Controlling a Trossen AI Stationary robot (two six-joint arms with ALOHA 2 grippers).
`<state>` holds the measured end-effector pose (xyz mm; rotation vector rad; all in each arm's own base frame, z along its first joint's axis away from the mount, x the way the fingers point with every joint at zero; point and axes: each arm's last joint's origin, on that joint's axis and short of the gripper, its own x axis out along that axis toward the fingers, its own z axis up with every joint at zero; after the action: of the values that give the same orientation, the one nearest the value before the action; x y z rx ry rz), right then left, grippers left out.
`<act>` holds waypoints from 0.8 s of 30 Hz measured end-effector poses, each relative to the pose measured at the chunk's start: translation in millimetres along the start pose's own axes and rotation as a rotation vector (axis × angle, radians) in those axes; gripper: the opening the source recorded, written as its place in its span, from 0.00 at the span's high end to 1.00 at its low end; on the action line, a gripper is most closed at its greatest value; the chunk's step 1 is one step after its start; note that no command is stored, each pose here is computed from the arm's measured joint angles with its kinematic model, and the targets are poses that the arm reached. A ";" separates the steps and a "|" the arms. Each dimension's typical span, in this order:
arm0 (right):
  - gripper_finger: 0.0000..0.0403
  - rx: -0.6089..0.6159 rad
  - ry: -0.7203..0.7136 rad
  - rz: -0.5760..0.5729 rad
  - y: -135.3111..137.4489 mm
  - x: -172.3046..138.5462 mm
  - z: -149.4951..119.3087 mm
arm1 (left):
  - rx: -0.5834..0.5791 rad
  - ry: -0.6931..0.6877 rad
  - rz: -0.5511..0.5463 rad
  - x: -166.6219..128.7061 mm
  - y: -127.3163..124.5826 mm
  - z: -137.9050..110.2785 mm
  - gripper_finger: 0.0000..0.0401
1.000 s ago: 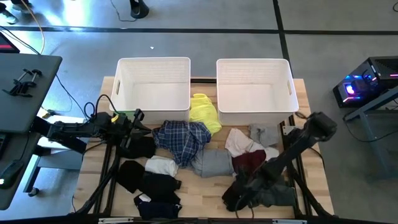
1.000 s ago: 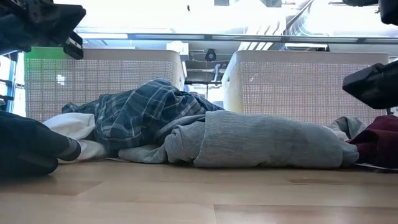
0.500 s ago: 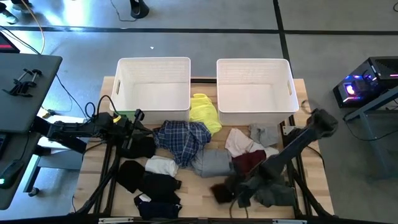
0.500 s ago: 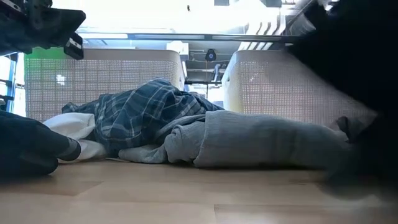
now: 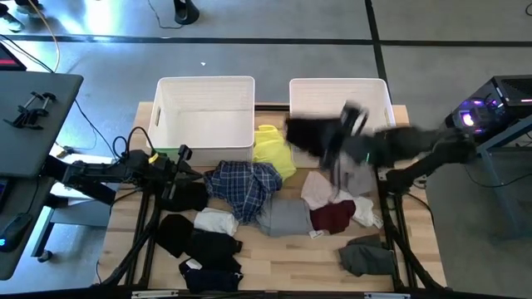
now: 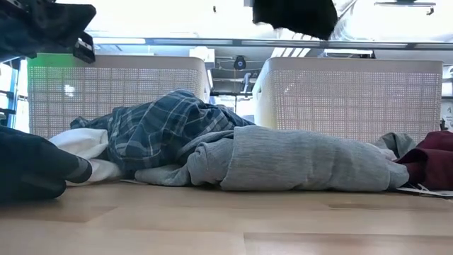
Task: Sort clothes
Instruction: Put the black shorts into the right white laundry bin
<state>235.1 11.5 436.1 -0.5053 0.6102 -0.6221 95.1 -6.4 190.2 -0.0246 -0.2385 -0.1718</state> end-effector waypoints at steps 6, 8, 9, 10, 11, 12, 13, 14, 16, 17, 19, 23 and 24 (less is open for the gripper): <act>0.98 0.073 0.204 0.022 -58.7 56.8 -47.9 | 0.014 -0.002 -0.019 0.2 -1.8 0.1 0.99; 0.98 0.120 0.261 0.092 -66.3 76.2 -68.2 | 0.013 -0.002 -0.020 0.2 -1.9 0.1 0.99; 0.98 0.140 0.294 0.130 -66.9 86.2 -79.5 | 0.013 -0.002 -0.020 0.2 -1.9 0.1 0.99; 0.98 0.156 0.334 0.168 -65.7 96.5 -91.7 | 0.013 -0.002 -0.020 0.2 -1.9 0.1 0.99; 0.98 0.169 0.380 0.197 -63.5 106.2 -104.6 | 0.013 -0.002 -0.020 0.2 -1.9 0.1 0.99; 0.98 0.179 0.426 0.224 -59.9 115.3 -117.6 | 0.013 -0.001 -0.020 0.2 -1.9 0.1 0.99; 0.98 0.188 0.468 0.239 -56.7 122.7 -129.9 | 0.013 -0.002 -0.020 0.2 -1.9 0.1 0.99; 0.98 0.201 0.500 0.251 -54.1 129.4 -141.3 | 0.013 -0.002 -0.020 0.2 -1.9 0.1 0.99; 0.98 0.220 0.556 0.272 -47.8 142.6 -163.1 | 0.013 -0.004 -0.020 0.2 -1.9 0.3 0.99; 0.98 0.231 0.585 0.289 -44.1 149.0 -173.7 | 0.012 -0.007 -0.020 0.2 -1.9 0.6 0.99; 0.98 0.253 0.638 0.320 -37.0 160.4 -193.0 | 0.012 -0.013 -0.020 0.2 -1.9 1.2 0.99; 0.98 0.319 0.718 0.352 -30.4 179.4 -219.3 | 0.013 -0.023 -0.021 0.1 -2.0 2.2 0.99; 0.98 0.336 0.746 0.364 -29.3 183.4 -225.2 | 0.013 -0.026 -0.021 0.1 -2.0 2.5 0.99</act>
<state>195.6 -187.1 225.9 0.1796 1.2417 -0.5401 94.3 -8.3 192.6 -0.0111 -0.2664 -0.1907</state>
